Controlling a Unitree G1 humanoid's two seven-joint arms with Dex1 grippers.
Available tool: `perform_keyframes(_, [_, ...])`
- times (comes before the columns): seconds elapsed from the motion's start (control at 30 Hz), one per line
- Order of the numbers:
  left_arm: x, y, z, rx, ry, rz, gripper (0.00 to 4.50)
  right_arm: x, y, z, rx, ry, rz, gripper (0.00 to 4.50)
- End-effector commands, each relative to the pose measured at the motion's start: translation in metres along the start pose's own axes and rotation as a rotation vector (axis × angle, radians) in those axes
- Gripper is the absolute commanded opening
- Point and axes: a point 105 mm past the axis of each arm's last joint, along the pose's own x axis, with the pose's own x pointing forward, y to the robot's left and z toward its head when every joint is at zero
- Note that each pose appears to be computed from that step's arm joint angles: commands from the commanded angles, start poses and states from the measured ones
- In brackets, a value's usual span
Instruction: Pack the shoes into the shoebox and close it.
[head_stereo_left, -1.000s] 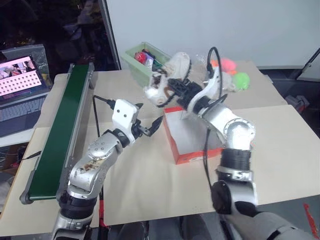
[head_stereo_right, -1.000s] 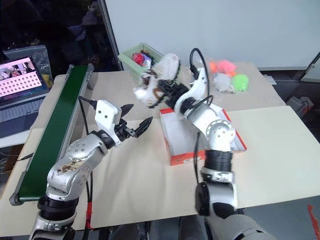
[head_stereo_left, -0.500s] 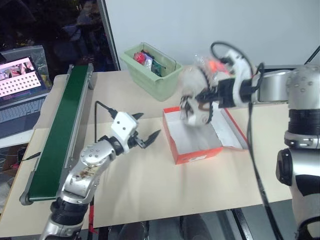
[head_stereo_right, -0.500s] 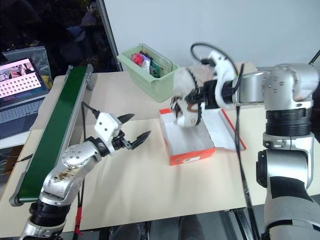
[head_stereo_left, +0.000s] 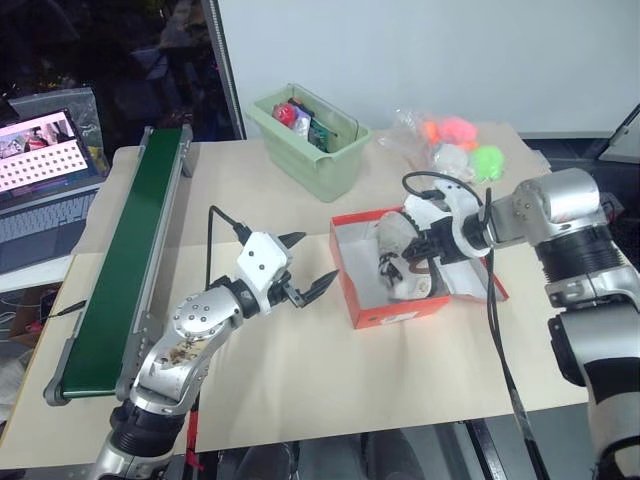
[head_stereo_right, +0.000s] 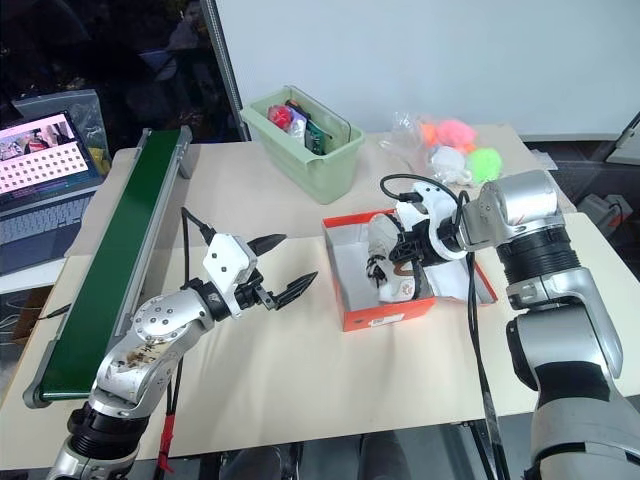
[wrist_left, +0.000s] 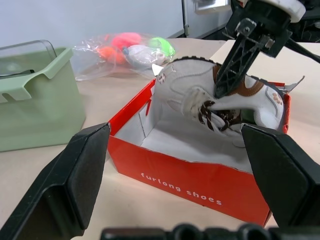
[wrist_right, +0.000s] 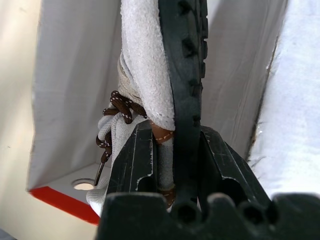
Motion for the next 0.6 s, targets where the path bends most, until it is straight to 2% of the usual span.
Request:
perform_keyframes(0.03, [-0.003, 0.0, 0.015, 0.039, -0.044, 0.01, 4.47, 0.0, 0.006, 0.011, -0.058, -0.03, 0.02, 0.95])
perform_keyframes(0.13, [-0.003, -0.001, 0.015, 0.039, -0.046, 0.014, 4.47, 0.006, 0.006, 0.011, -0.071, -0.024, 0.018, 0.95])
perform_keyframes(0.17, [-0.003, -0.001, 0.015, 0.039, -0.047, 0.015, 4.5, 0.007, 0.005, 0.011, -0.074, -0.023, 0.015, 1.65])
perform_keyframes(0.27, [-0.003, -0.001, 0.016, 0.037, -0.048, 0.021, 4.5, 0.009, 0.007, 0.015, -0.053, -0.041, 0.032, 2.54])
perform_keyframes(0.4, [-0.002, 0.0, 0.016, 0.038, -0.05, 0.027, 4.5, 0.007, 0.018, 0.029, -0.096, -0.079, 0.05, 4.01])
perform_keyframes(0.43, [-0.002, 0.001, 0.017, 0.037, -0.051, 0.029, 4.5, 0.005, 0.02, 0.034, -0.113, -0.094, 0.045, 4.23])
perform_keyframes(0.6, [-0.003, 0.013, 0.014, 0.037, -0.049, 0.084, 4.5, -0.02, 0.039, 0.066, -0.206, -0.218, 0.05, 4.28])
